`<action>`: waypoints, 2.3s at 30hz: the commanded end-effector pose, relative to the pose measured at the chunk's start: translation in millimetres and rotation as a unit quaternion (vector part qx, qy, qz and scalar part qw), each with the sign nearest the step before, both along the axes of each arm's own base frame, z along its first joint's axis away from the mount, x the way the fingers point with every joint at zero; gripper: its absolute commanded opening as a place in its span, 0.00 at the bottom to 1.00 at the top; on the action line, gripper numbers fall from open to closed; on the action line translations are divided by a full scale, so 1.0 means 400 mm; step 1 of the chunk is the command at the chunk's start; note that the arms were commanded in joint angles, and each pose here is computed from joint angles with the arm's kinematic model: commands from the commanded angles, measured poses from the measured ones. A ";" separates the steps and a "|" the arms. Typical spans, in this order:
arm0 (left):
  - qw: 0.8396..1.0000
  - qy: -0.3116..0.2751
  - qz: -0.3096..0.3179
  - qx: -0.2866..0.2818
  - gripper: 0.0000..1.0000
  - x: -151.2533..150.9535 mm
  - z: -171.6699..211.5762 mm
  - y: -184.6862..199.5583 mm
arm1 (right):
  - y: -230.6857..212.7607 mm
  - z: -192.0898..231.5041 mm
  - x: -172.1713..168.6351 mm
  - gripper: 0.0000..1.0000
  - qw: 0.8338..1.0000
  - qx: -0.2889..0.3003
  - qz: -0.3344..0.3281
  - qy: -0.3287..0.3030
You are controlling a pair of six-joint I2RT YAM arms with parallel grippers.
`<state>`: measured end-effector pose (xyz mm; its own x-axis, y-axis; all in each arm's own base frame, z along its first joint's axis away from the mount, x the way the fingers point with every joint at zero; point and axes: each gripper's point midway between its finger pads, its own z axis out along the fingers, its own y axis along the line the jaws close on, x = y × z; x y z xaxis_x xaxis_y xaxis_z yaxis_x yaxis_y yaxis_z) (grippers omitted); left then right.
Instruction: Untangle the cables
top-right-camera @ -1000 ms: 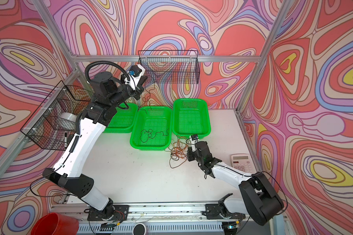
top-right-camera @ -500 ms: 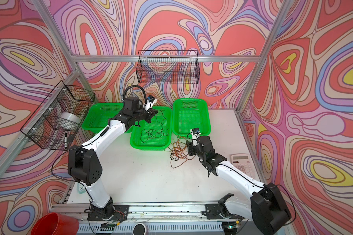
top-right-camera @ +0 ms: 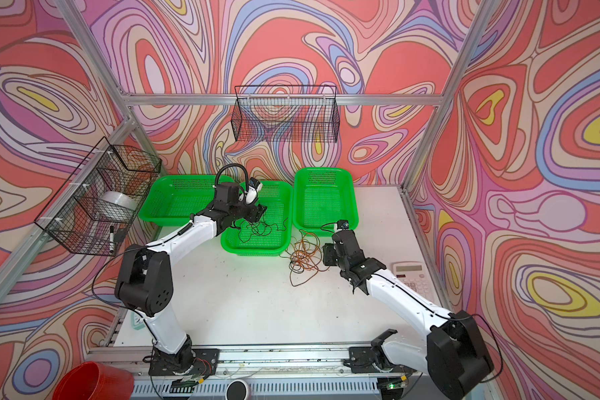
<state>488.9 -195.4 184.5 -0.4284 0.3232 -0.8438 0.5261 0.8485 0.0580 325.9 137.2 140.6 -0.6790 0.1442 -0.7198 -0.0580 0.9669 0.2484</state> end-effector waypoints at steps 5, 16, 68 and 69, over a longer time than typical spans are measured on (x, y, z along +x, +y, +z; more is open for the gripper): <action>0.994 -0.102 0.002 -0.041 1.00 -0.043 0.182 0.007 | 0.006 -0.119 -0.003 0.44 0.996 0.043 -0.005 0.083; 0.971 -0.212 -0.108 -0.004 1.00 -0.220 0.261 -0.107 | 0.038 -0.011 0.005 0.00 0.996 0.032 0.084 -0.011; 0.874 -0.299 -0.319 -0.214 0.00 -0.510 0.589 -0.550 | -0.002 0.437 -0.162 0.76 0.933 0.020 0.169 -0.317; 0.871 -0.302 -0.321 -0.214 0.00 -0.512 0.600 -0.550 | 0.019 0.408 -0.166 0.75 0.931 0.033 0.189 -0.311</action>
